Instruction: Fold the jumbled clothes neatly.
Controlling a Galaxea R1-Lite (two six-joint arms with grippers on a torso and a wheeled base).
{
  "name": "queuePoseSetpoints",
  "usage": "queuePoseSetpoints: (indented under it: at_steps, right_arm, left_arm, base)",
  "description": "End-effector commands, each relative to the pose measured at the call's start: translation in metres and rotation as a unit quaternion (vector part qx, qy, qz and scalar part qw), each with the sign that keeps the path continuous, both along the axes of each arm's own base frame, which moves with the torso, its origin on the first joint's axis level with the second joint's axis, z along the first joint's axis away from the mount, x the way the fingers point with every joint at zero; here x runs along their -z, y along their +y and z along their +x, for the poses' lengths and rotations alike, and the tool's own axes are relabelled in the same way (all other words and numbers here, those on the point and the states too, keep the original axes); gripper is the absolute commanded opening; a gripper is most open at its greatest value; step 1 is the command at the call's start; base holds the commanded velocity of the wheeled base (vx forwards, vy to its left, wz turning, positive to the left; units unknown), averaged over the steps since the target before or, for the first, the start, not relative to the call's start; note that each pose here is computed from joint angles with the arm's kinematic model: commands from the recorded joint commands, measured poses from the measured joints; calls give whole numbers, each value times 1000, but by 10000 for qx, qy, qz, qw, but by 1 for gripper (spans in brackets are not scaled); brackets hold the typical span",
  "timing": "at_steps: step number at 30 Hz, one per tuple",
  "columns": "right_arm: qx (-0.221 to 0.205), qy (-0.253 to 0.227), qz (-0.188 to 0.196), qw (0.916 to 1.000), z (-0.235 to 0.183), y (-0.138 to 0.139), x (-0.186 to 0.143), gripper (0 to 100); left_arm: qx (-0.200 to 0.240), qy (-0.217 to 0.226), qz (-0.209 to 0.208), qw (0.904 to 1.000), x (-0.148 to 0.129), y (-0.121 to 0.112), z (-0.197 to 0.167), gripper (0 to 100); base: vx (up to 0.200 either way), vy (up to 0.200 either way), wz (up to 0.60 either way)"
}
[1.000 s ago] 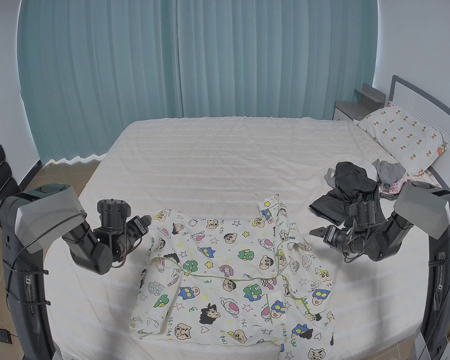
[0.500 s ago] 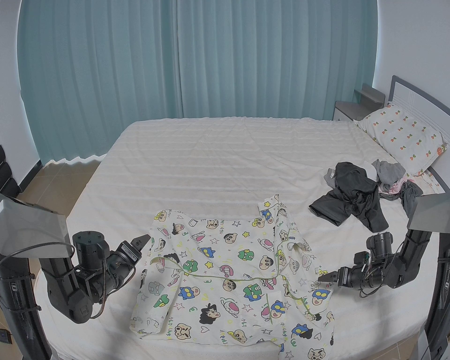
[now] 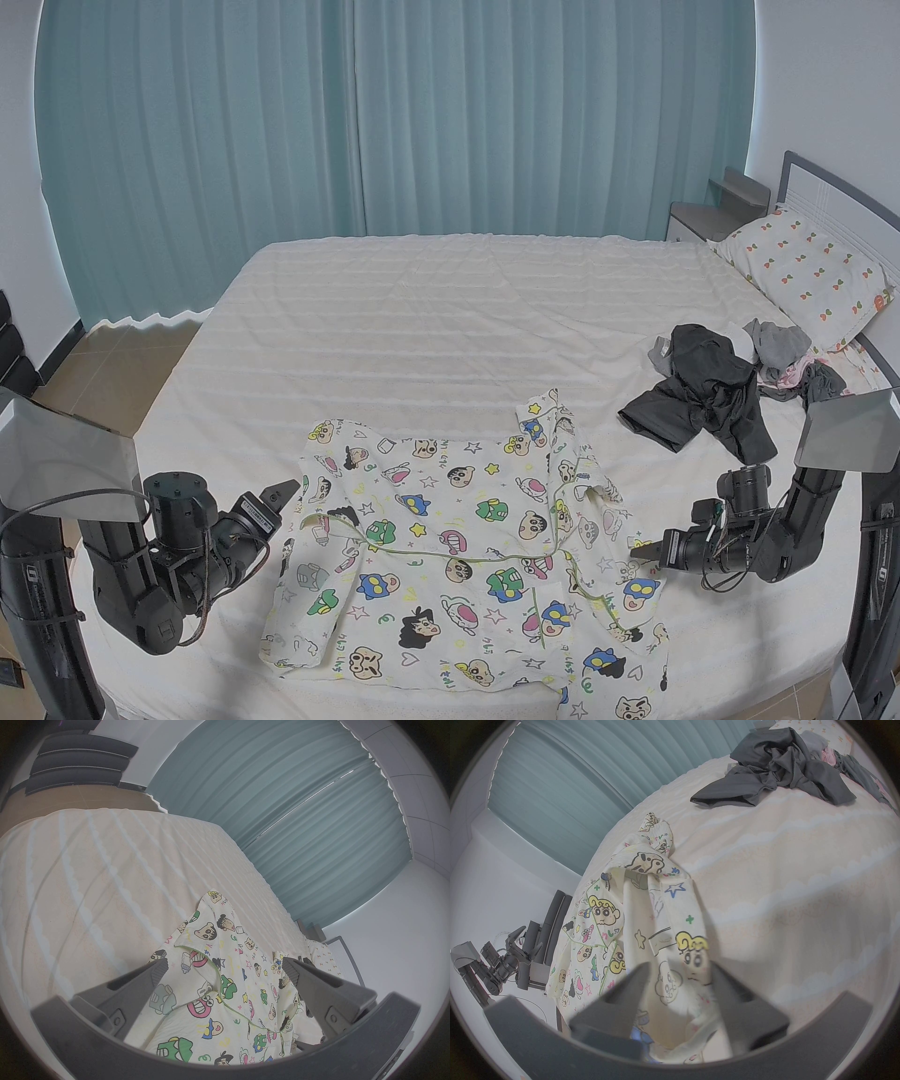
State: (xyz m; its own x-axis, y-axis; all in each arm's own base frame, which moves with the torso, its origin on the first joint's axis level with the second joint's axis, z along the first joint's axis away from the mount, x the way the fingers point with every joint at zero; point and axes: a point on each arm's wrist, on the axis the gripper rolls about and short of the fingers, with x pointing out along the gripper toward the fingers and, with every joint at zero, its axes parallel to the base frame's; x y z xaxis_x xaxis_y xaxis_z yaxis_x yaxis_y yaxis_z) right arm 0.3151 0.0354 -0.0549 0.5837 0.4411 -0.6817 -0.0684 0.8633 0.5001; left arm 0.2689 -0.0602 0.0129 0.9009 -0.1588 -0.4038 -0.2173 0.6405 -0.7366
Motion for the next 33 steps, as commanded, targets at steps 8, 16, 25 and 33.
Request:
queuePoseSetpoints:
  at_steps: [8,16,25,33]
  right_arm:
    - [384,0,-26,9993,-1,-14,-5,0]
    - [896,-304,-338,9949,-17,-46,-37,0]
    - [1175,-186,-1125,9865,-18,-64,-21,0]
    - [1316,-189,-1516,9794,-20,-70,-21,0]
  left_arm:
    - [-13,-51,8,10000,1,1,-5,100]
    - [-15,-42,45,10000,1,1,-5,100]
    - [-129,-36,88,9999,3,3,-5,100]
    - [-119,-29,93,9999,3,3,-5,100]
  base:
    - [0,0,0]
    - [0,0,0]
    - [0,0,0]
    - [0,0,0]
